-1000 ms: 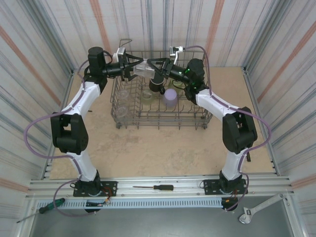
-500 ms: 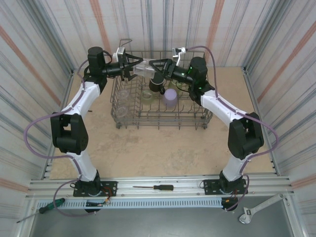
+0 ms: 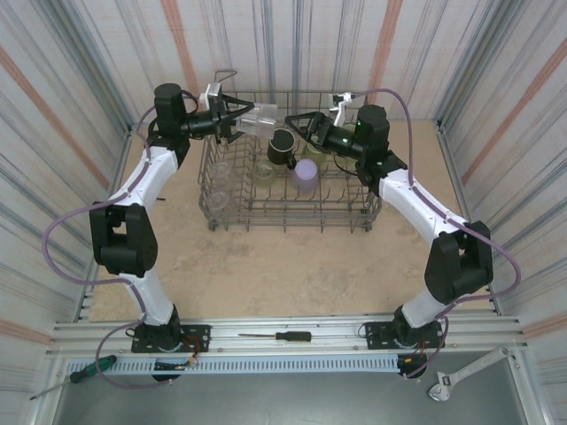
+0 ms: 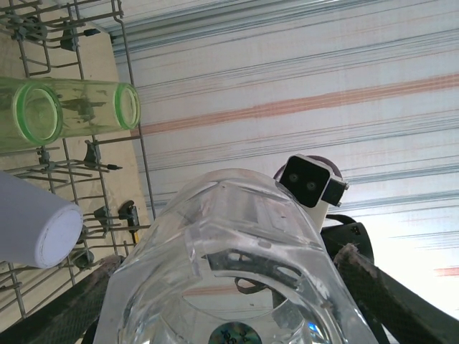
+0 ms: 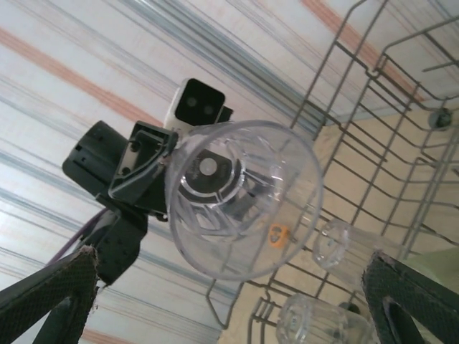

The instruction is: Load the cups into the dish rack

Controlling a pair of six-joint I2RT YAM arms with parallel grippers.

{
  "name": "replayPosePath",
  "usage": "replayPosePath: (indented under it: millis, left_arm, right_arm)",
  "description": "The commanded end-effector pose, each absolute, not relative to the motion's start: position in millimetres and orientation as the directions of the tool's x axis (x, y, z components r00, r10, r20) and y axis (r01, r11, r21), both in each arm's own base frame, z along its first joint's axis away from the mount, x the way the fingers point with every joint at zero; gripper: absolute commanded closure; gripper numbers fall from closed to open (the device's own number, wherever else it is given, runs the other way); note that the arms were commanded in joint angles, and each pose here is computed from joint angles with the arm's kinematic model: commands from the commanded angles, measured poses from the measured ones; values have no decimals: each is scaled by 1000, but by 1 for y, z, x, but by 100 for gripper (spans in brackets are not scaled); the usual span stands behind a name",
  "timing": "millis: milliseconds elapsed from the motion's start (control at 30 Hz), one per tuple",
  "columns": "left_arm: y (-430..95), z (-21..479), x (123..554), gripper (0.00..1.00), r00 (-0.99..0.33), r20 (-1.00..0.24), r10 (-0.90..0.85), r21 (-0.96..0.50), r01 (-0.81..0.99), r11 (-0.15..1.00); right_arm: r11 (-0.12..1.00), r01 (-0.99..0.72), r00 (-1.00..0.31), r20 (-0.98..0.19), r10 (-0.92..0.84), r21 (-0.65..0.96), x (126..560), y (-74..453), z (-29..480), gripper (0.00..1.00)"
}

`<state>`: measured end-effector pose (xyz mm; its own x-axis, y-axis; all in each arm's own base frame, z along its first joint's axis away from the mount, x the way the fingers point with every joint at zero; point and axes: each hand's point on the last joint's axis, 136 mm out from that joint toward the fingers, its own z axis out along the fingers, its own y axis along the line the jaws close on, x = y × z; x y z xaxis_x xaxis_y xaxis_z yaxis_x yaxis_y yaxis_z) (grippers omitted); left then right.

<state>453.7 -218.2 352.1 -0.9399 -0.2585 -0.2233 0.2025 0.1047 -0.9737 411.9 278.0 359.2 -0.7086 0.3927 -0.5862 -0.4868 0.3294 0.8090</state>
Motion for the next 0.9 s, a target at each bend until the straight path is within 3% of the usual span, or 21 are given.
replayPosePath:
  millis: [0,600,867]
  left_arm:
    - [-214,377,441,100,-926,-283,-251,-959,269,87]
    - [-210,380,450,100,-918,-290,-271,-957,273,101]
    - [-208,374,460,100,-906,-317,-281,-946,282,159]
  right_arm:
    - [391,-480,-690,-613,384,785,404,263,359,1]
    - [609,-336,-668,-638,383,718,379,191,334,1]
    - [662,-271,-660,-635,401,699,366,162,324,1]
